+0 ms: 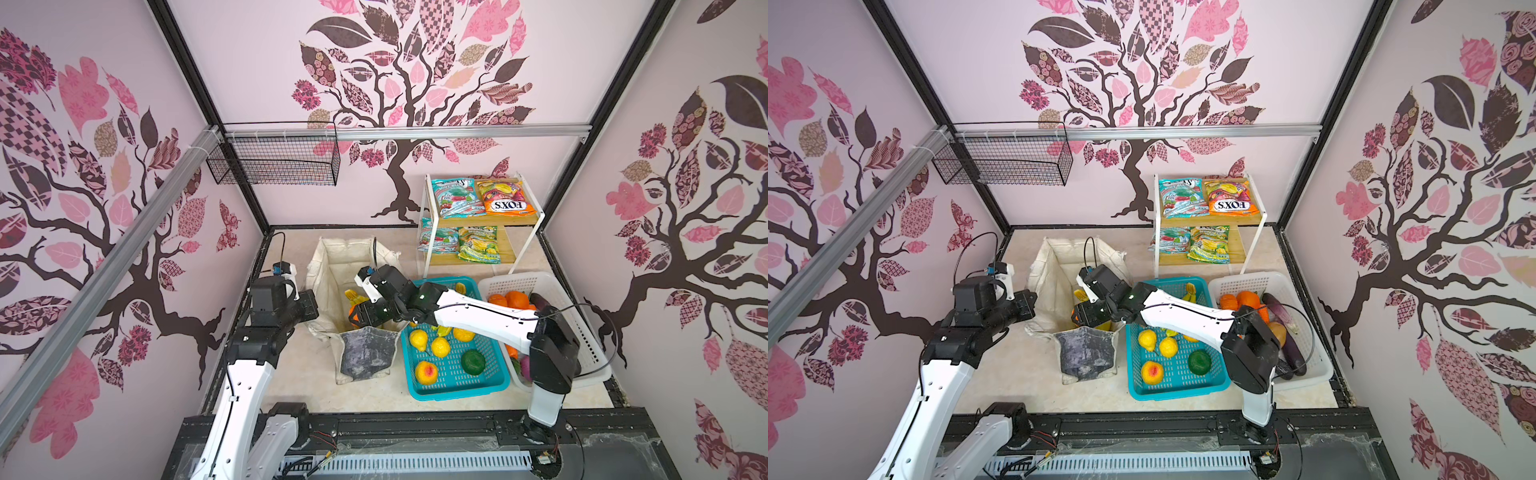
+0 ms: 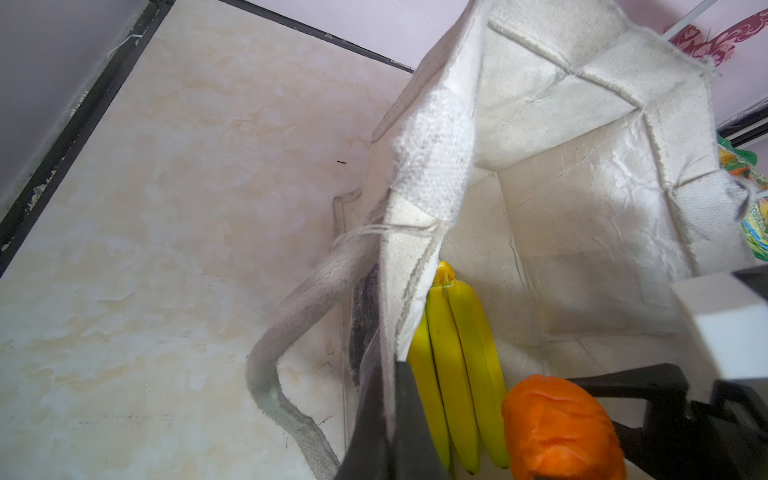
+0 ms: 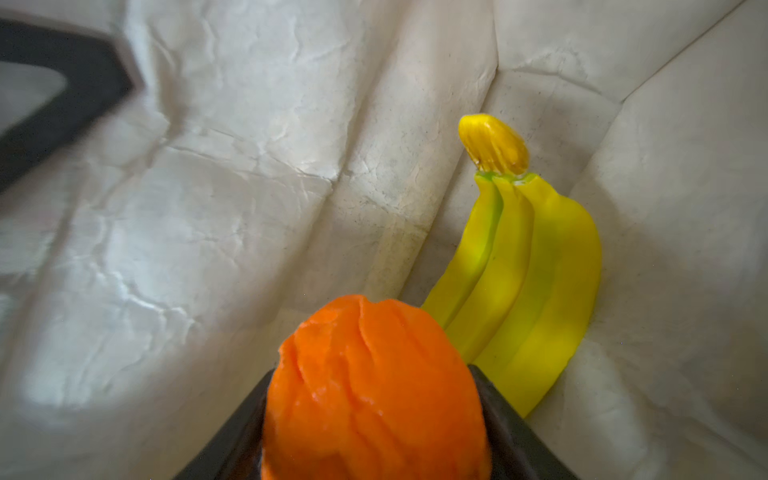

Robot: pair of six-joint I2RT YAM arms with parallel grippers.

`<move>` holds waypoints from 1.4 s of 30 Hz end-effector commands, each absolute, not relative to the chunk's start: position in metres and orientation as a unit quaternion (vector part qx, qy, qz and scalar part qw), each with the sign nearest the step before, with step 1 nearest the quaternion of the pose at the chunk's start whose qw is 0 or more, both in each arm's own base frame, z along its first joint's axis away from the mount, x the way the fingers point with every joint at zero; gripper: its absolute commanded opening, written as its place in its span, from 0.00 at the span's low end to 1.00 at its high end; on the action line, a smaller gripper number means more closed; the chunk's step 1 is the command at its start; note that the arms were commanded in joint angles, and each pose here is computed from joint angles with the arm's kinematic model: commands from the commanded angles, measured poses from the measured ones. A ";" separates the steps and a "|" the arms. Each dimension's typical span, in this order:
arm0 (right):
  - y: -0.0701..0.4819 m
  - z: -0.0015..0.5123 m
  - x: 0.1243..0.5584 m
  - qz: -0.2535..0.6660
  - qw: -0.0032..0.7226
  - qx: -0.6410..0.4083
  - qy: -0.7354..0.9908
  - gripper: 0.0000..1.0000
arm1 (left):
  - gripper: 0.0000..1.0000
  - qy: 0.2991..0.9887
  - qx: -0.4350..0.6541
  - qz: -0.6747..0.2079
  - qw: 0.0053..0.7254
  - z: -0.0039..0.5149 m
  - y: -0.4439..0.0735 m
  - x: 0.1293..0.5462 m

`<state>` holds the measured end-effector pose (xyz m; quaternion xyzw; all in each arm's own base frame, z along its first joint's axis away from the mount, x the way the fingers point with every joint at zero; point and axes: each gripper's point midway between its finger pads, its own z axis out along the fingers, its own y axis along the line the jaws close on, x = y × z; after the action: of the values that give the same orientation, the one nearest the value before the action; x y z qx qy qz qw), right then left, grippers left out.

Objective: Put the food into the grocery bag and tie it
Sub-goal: 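Carry the orange with the right gripper into the bag beside the bananas, then release the orange and raise the right gripper out of the bag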

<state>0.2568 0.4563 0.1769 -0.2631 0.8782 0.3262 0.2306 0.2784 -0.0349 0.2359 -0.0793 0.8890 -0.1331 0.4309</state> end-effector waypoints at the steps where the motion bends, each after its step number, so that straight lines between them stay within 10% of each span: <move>1: 0.459 0.151 0.253 0.304 0.191 -0.265 0.895 0.55 | 0.00 0.891 -0.070 -0.134 0.429 0.231 -0.038 0.276; 21: 0.462 0.076 0.265 0.235 0.143 -0.246 0.929 0.75 | 0.00 0.891 -0.067 -0.130 0.429 0.231 -0.037 0.275; 28: 0.464 0.119 0.273 0.260 0.194 -0.241 0.915 0.99 | 0.00 0.890 -0.060 -0.123 0.434 0.233 -0.037 0.274; 42: 0.420 0.234 0.266 0.340 0.316 -0.165 0.870 0.99 | 0.00 0.889 -0.051 -0.121 0.438 0.235 -0.039 0.272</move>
<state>0.2641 0.4333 0.1899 -0.2013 0.8846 0.3161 0.2776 0.2755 -0.0389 0.2375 -0.0597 0.8897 -0.1257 0.4349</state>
